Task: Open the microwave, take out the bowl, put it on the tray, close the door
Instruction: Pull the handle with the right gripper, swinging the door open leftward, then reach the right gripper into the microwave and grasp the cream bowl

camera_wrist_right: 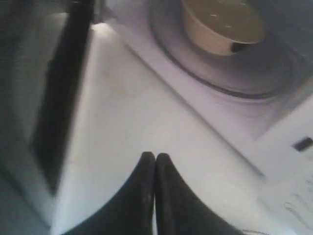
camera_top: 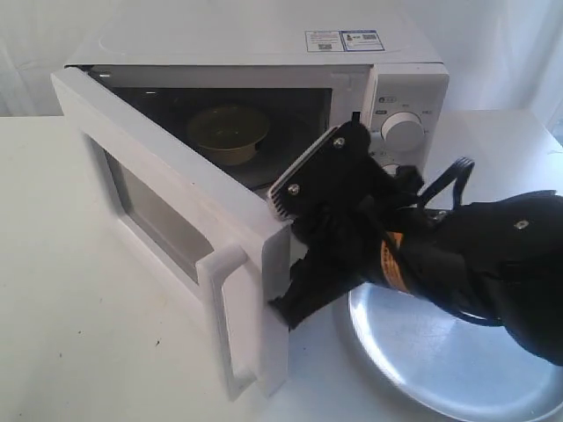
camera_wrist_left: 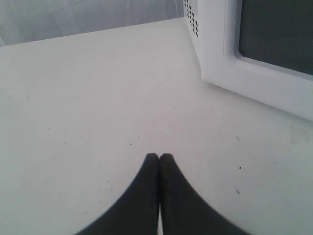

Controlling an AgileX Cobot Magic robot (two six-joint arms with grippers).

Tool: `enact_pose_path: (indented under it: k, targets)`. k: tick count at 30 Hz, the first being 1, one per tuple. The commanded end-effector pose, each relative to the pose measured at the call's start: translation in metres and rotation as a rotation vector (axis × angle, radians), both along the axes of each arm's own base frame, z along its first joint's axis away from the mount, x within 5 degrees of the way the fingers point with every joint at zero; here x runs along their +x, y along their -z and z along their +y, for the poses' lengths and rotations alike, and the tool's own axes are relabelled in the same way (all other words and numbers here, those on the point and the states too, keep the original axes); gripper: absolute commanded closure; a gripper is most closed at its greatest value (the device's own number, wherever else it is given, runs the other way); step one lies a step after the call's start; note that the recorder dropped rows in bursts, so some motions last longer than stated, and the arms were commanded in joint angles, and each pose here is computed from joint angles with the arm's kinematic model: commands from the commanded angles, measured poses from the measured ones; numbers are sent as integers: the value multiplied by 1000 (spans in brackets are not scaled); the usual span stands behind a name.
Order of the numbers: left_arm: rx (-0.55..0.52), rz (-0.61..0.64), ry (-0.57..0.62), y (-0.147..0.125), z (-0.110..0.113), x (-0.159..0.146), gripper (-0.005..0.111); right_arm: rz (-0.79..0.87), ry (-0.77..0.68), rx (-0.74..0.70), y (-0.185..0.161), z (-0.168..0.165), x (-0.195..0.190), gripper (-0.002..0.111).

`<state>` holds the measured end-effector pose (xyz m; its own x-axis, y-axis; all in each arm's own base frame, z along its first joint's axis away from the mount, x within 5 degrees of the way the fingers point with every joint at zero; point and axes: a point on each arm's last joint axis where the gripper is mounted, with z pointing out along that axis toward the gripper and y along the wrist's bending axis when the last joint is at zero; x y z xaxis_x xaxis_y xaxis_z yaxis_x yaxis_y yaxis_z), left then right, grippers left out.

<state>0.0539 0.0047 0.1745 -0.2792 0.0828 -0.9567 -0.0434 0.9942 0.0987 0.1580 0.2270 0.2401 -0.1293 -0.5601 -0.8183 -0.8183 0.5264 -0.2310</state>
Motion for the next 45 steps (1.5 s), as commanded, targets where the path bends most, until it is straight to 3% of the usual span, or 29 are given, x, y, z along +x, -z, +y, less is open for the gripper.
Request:
enact_pose_path:
  k: [1, 6, 13, 25, 31, 34, 39, 41, 45]
  targets:
    - [-10, -1, -1, 1, 0, 0, 107, 160, -283, 53, 0, 14, -26, 108]
    - [-10, -1, -1, 1, 0, 0, 107, 155, -301, 55, -2, 13, -28, 108]
    - [-10, -1, -1, 1, 0, 0, 107, -93, 61, -59, 0, 12, 19, 108]
    - [-10, -1, -1, 1, 0, 0, 107, -314, -91, -249, 11, 98, 76, 108]
    - [-10, -1, -1, 1, 0, 0, 107, -360, -91, -303, 23, 114, 104, 107]
    - [-10, -1, -1, 1, 0, 0, 107, -327, -142, -280, 27, 116, 113, 94]
    - [-10, -1, -1, 1, 0, 0, 107, -317, -170, -286, 36, 120, 124, 52]
    - [-10, -1, -1, 1, 0, 0, 107, -323, -156, -294, 39, 122, 128, 48]
    - [-10, -1, -1, 1, 0, 0, 107, -321, -159, -292, 47, 131, 134, 51]
